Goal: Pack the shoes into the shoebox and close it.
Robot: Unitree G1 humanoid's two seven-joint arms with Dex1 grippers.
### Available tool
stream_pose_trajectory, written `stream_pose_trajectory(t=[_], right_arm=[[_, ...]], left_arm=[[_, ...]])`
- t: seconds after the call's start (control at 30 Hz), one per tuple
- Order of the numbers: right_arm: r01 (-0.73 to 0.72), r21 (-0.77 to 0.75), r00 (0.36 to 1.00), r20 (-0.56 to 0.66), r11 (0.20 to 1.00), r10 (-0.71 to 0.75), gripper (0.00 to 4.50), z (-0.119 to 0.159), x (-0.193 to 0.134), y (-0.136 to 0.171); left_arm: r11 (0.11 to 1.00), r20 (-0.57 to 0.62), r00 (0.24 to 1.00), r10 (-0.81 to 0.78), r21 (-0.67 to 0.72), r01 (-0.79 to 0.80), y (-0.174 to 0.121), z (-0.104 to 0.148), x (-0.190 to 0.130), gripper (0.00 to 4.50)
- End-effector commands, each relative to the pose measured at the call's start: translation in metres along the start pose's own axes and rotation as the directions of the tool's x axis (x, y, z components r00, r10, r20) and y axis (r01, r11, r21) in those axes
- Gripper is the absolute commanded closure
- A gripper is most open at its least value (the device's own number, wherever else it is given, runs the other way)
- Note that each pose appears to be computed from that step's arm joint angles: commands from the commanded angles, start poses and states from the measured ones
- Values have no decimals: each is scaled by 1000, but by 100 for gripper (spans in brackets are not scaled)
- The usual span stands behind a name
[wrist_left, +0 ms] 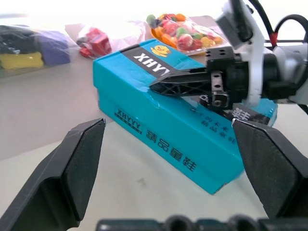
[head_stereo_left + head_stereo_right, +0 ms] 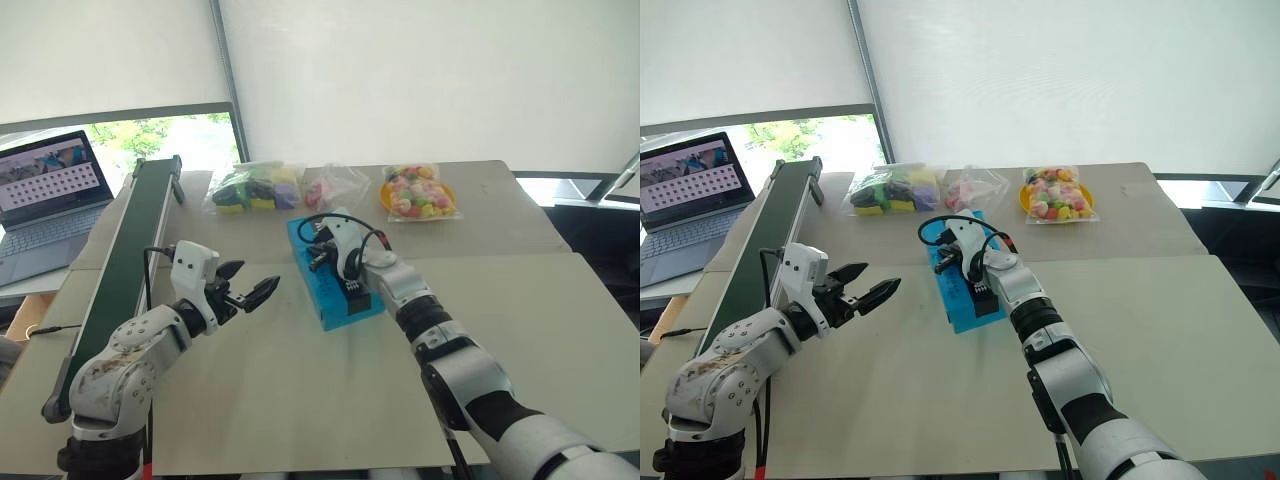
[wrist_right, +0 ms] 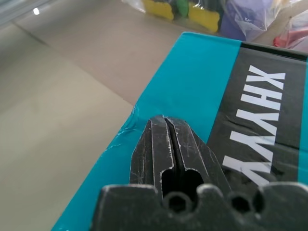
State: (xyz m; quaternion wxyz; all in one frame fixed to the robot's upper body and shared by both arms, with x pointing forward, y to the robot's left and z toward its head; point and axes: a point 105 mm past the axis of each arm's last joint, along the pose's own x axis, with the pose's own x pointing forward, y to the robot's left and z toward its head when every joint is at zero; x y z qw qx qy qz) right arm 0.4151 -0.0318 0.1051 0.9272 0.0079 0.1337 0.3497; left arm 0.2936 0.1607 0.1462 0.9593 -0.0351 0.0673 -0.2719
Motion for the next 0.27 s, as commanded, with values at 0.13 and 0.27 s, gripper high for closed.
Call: stream_pose_trajectory(t=[0.13,0.27], right_arm=[[-54,215,918,395,975,-37,445,101,-108,-26],[97,123,967,223,988,-123,445,64,-126,-38]], left_arm=[[999,93,995,41,26,-43,3,16,-5,0],[1000,95,995,9,-2,-9,-6,9,0,0]])
